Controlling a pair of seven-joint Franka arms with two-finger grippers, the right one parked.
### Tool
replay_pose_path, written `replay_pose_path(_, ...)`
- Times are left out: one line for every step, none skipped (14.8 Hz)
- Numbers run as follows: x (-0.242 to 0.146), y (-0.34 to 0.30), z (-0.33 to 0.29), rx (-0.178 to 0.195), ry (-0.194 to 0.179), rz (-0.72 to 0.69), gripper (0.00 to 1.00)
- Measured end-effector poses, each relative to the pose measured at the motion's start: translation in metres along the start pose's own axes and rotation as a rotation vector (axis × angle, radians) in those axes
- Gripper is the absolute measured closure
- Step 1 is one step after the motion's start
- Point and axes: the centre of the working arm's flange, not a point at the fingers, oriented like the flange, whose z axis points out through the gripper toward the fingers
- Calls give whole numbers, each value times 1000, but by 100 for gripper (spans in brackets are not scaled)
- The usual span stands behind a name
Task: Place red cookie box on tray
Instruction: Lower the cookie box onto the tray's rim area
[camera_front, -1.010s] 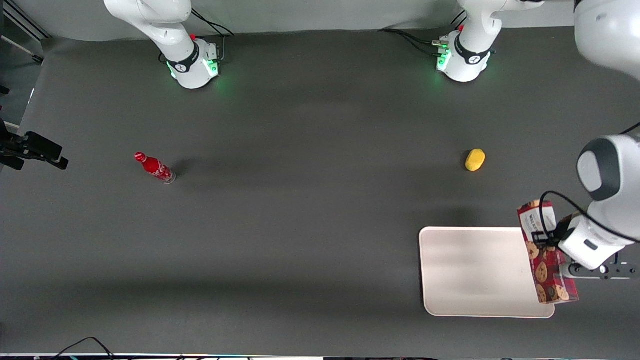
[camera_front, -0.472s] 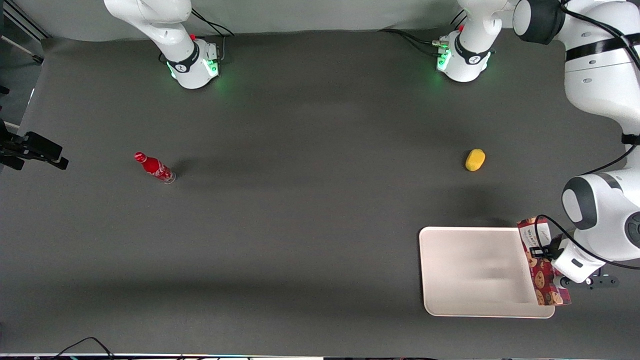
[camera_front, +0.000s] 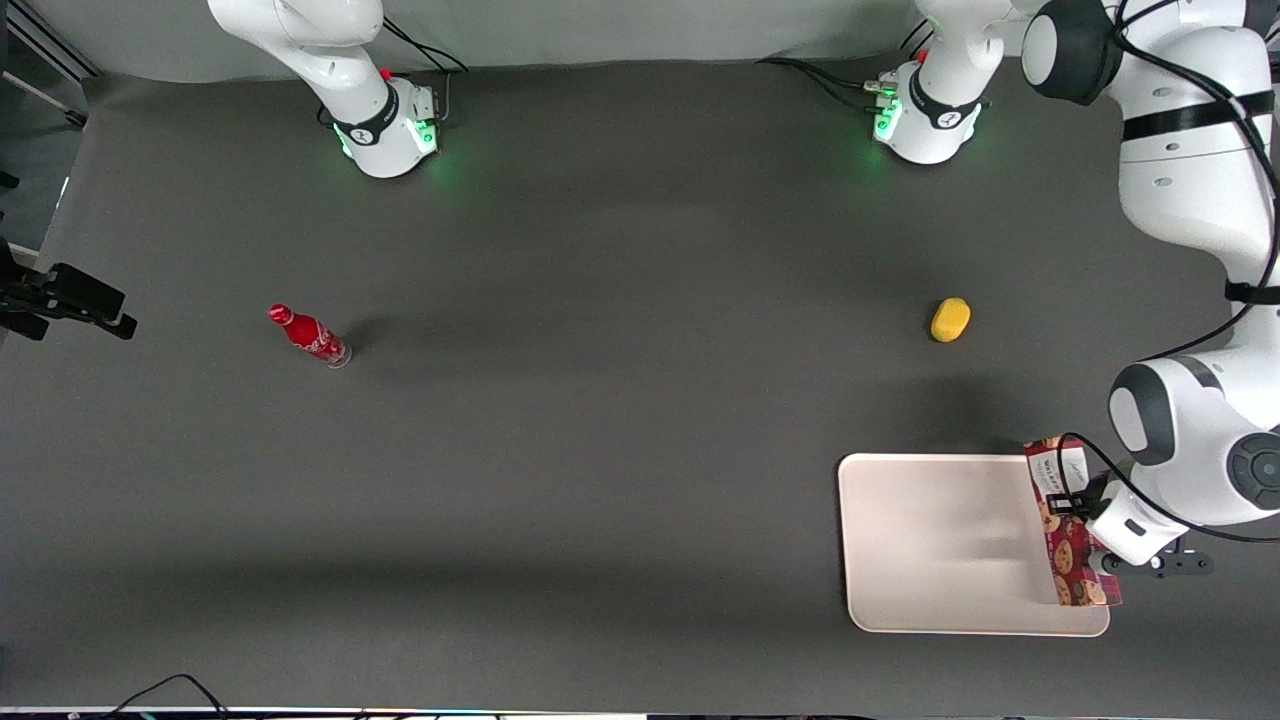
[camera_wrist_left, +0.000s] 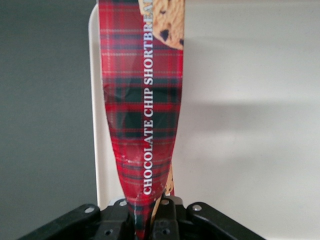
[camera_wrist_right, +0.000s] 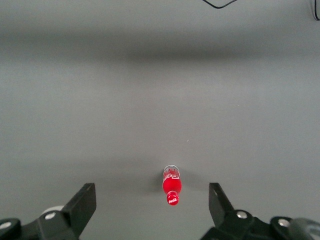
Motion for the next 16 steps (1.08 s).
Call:
replay_pose_path(0,0,9,1,3,14,87)
replay_pose_path(0,1,16,0,1,21,87)
replay_pose_path(0,1,19,-2,4,24,87)
replay_pose_path(1,0,18,-6,6,23,87)
replay_pose_path(1,1,18,-10,7,21,87)
replay_pose_path(1,1,18,-12,8,21,87)
replay_pose_path(1,1,18,-12,8,21,85)
replay_pose_path(1,1,17,-13,9,22,79)
replay_pose_path(2,1,17,-13,9,22,67)
replay_pose_path(1,1,18,-13,9,22,58)
replay_pose_path(1,1,18,-14,9,22,48)
replay_pose_path(1,1,18,-14,9,22,38)
replay_pose_path(1,1,18,-14,9,22,29)
replay_pose_path(2,1,18,-14,10,22,19)
replay_pose_path(2,1,17,-14,12,22,7)
replay_pose_path(3,1,17,-13,15,23,0)
